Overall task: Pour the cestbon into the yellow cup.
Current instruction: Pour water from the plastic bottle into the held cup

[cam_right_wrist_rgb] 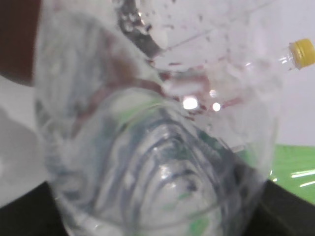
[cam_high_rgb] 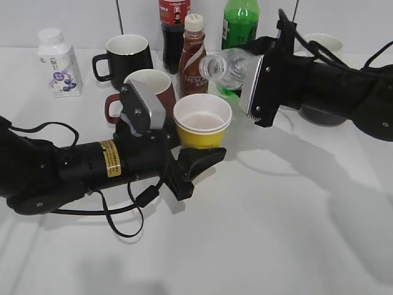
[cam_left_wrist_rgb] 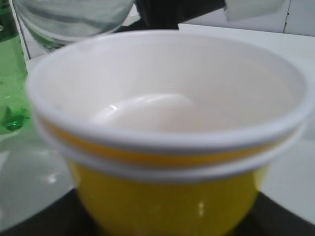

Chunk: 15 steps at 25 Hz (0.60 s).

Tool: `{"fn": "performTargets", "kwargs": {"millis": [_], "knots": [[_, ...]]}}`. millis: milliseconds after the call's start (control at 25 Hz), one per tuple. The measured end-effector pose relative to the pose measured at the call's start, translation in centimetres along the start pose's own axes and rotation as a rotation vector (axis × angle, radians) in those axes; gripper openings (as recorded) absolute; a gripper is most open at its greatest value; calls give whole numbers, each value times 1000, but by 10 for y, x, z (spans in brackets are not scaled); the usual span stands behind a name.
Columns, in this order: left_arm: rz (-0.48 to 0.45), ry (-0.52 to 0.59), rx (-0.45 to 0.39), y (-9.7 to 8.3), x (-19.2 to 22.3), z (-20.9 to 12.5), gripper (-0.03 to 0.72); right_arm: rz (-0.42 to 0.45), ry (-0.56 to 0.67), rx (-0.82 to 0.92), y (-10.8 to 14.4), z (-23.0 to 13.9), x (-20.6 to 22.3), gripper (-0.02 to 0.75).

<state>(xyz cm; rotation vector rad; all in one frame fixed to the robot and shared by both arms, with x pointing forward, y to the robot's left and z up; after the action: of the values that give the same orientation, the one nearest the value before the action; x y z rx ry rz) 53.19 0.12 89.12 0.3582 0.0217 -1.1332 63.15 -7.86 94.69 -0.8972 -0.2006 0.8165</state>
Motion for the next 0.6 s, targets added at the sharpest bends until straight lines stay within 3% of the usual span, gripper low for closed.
{"fn": "performTargets", "kwargs": {"millis": [600], "knots": [[-1,3,1,0,0,-1,426,23,35,-168,3,-6,0,465]]}}
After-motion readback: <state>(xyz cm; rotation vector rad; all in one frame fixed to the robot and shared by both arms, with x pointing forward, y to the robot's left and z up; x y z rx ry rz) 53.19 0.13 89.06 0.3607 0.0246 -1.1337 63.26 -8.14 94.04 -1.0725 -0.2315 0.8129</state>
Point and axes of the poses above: a point on each arm's last joint axis where the gripper is mounted, x pointing out along that axis toward the gripper, y along the wrist's bending axis when the last joint is at zero, z = x × y, the point moved 8 cm from there along x, pointing out along that axis toward the gripper, and after that the axes turned 13 degrees about x, right-handed, at the moved point
